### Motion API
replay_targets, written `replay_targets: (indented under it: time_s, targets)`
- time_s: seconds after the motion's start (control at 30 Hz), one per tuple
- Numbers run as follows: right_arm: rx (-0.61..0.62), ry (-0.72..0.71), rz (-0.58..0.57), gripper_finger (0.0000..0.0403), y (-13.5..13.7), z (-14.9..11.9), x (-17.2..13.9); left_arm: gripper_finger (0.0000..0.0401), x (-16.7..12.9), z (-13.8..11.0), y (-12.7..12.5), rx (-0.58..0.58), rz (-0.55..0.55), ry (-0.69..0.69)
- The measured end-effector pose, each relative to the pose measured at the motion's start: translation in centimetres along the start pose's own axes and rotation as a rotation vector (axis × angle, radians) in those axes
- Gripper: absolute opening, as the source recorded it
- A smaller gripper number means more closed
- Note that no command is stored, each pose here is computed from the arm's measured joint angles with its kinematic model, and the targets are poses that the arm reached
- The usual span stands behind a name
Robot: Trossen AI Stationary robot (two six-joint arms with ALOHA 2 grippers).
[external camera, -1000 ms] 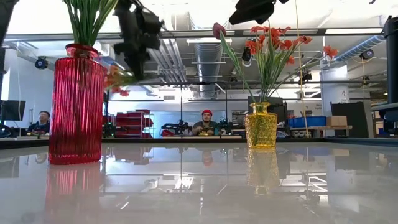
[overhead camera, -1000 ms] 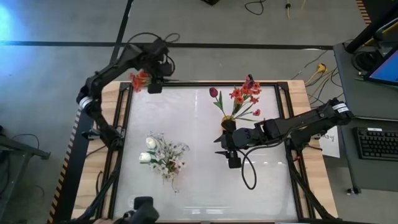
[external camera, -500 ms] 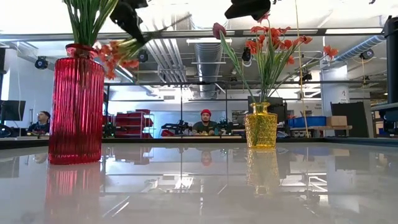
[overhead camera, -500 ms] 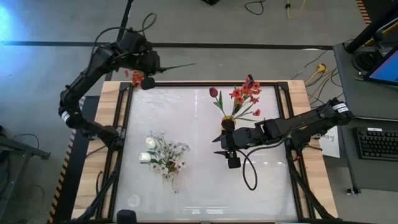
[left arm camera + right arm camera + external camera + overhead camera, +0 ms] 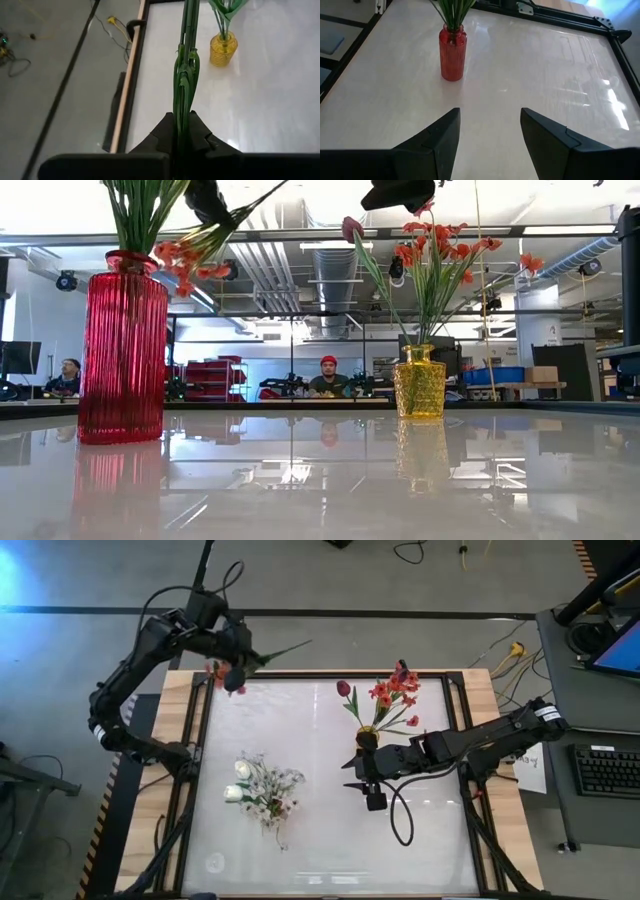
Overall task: Sort flowers into vase by color
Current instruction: Put the orange flowers into the yellow vase
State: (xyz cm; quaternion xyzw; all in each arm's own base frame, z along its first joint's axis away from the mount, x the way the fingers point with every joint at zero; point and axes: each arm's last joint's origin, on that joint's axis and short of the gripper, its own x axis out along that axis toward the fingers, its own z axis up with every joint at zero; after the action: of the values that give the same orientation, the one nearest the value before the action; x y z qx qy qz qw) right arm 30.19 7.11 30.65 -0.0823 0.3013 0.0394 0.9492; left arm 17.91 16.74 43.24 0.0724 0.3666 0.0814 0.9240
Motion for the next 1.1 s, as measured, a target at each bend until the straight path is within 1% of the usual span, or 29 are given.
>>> replay_targets:
  time_s: [0.17, 0.37, 0.6, 0.67, 0.77, 0.83, 0.97, 1.1]
  targets:
    - [-0.001, 0.000, 0.000, 0.0201, 0.0, 0.0, 0.0, 0.0000, 1.0, -0.8, -0.1, -0.087, -0.025, 0.036]
    - [-0.033, -0.026, -0.001, 0.0201, 0.0, 0.3, 0.0, 0.0000, 2.2, -1.8, -0.2, -0.159, -0.052, 0.082]
    - [-0.121, -0.112, -0.033, 0.0201, -0.1, 1.1, -0.1, 0.0000, 3.9, -3.4, -0.5, -0.232, -0.089, 0.150]
    - [-0.156, -0.143, -0.094, 0.0201, -0.3, 1.5, -0.1, 0.0000, 4.4, -3.9, -0.6, -0.253, -0.100, 0.172]
    - [-0.216, -0.180, -0.231, 0.0201, -0.7, 2.1, -0.3, 0.0000, 5.1, -4.6, -0.8, -0.273, -0.115, 0.199]
    - [-0.262, -0.204, -0.301, 0.0201, -1.2, 2.5, -0.4, 0.0000, 5.5, -4.9, -0.9, -0.285, -0.119, 0.209]
    - [-0.320, -0.273, -0.371, 0.0201, -2.5, 3.4, -0.6, 0.0000, 5.9, -5.1, -0.8, -0.283, -0.115, 0.202]
    - [-0.347, -0.307, -0.439, 0.0201, -4.0, 3.8, -0.7, 0.0000, 5.8, -5.0, -0.7, -0.290, -0.106, 0.190]
